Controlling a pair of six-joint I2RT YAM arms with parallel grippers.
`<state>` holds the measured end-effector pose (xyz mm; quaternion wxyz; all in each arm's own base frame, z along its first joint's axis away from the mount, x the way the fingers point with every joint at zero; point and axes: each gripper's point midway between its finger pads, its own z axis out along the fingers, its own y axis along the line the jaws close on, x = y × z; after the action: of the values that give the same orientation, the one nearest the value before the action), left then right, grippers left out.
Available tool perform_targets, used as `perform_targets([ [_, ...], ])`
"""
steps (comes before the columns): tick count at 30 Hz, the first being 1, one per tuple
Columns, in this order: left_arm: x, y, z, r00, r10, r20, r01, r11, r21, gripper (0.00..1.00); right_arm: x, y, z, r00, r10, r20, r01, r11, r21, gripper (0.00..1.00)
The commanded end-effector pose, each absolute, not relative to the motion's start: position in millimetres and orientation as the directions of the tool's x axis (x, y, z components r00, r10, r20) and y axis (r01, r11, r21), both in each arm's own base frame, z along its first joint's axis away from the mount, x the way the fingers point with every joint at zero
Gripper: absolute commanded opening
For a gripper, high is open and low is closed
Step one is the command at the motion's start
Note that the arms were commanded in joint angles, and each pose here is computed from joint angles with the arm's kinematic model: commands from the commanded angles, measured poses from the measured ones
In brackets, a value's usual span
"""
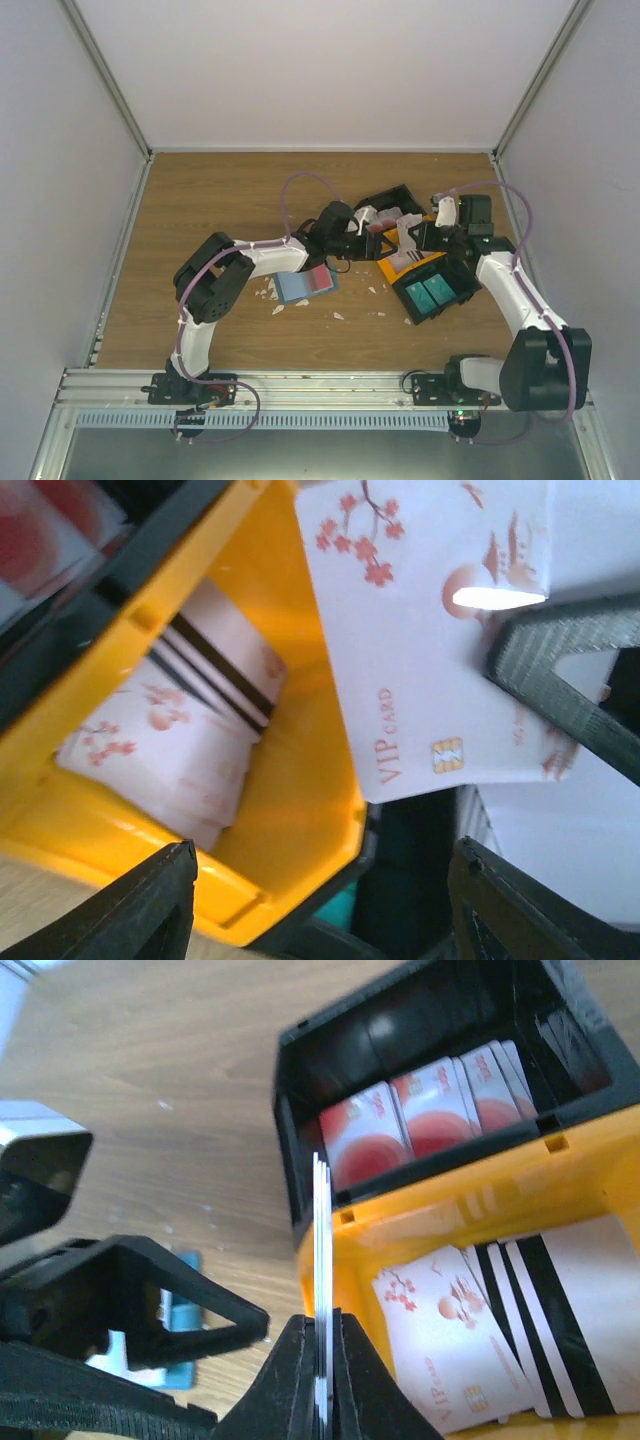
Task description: Put the credit cards into the card holder
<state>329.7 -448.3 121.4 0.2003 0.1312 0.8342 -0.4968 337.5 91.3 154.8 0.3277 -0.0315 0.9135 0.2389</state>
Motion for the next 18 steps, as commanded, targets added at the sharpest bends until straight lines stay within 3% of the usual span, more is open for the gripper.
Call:
perform_targets([
  [1,329,-468,170,-0.86,0.028,-0.509,0.493,0.303,-0.816,0.71,337,100,189,-0.738,0.182,-0.65,-0.321,0.752,0.575,0.01],
  [11,334,-479,170,-0.898,0.034,-0.438,0.433,0.229,-0.871,0.71,314,112,214,-0.741,0.222,-0.633,-0.445,0.544,0.711,0.0],
  [18,326,-474,181,-0.922,0.029,-0.386,0.386,0.15,-0.91,0.51,307,119,224,-0.755,0.231,-0.614,-0.469,0.464,0.751,0.01],
])
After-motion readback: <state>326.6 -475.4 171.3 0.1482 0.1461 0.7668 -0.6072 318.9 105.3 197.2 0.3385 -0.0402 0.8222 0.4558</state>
